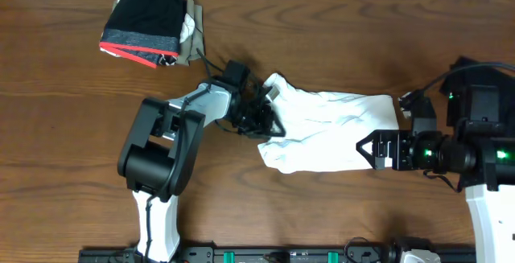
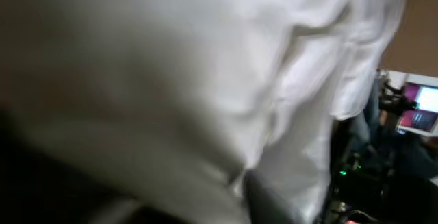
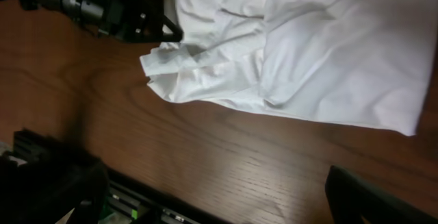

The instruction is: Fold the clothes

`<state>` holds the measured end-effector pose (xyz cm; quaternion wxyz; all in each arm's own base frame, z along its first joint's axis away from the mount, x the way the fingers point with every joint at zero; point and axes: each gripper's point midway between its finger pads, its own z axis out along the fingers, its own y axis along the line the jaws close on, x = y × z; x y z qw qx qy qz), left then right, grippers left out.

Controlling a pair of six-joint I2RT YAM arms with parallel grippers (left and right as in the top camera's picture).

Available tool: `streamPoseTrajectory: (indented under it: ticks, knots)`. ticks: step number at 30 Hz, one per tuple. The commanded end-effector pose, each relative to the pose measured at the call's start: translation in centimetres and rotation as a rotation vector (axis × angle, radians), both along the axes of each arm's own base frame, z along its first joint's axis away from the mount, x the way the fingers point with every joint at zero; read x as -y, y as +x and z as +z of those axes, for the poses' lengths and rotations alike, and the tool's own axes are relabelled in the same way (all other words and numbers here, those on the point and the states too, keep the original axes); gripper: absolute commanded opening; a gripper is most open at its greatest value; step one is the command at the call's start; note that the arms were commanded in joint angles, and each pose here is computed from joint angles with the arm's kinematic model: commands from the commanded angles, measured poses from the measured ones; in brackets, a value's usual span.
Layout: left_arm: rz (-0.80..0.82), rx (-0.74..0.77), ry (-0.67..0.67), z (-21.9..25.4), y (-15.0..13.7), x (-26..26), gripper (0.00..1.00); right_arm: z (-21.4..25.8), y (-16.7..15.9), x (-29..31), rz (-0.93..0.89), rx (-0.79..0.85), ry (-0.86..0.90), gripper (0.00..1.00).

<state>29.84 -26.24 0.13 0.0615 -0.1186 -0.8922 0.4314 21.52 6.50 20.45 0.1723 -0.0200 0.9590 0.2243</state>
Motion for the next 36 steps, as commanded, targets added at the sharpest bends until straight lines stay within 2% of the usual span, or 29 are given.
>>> streamPoseTrajectory:
  ticks: [1,10,15,19,26,30,36]
  knots:
    - [0.007,-0.044,0.119,-3.4,-1.2,-1.4,0.06,-1.7,-0.2,0.1,0.001,-0.023,0.0,0.99]
    - [0.078,-0.075,0.151,-3.2,-0.3,-3.3,0.06,-4.8,-0.2,0.1,-0.039,-0.078,0.016,0.99]
    - [0.163,-0.081,0.274,-2.7,0.7,-7.8,0.06,-4.6,0.7,0.2,-0.069,-0.056,0.024,0.99]
    - [0.199,-0.062,0.313,-1.1,1.2,-11.0,0.06,-4.5,1.1,0.2,-0.073,-0.037,0.026,0.99]
    - [0.341,-0.064,0.466,1.5,1.5,-17.9,0.06,-4.5,1.2,0.2,-0.073,-0.036,0.026,0.99]
    - [0.402,-0.035,0.471,3.5,1.8,-19.8,0.06,-4.4,1.2,0.2,-0.073,-0.032,0.026,0.99]
    - [0.394,0.077,0.451,6.7,2.2,-19.1,0.06,-3.9,1.2,-0.7,-0.055,-0.03,0.085,0.99]
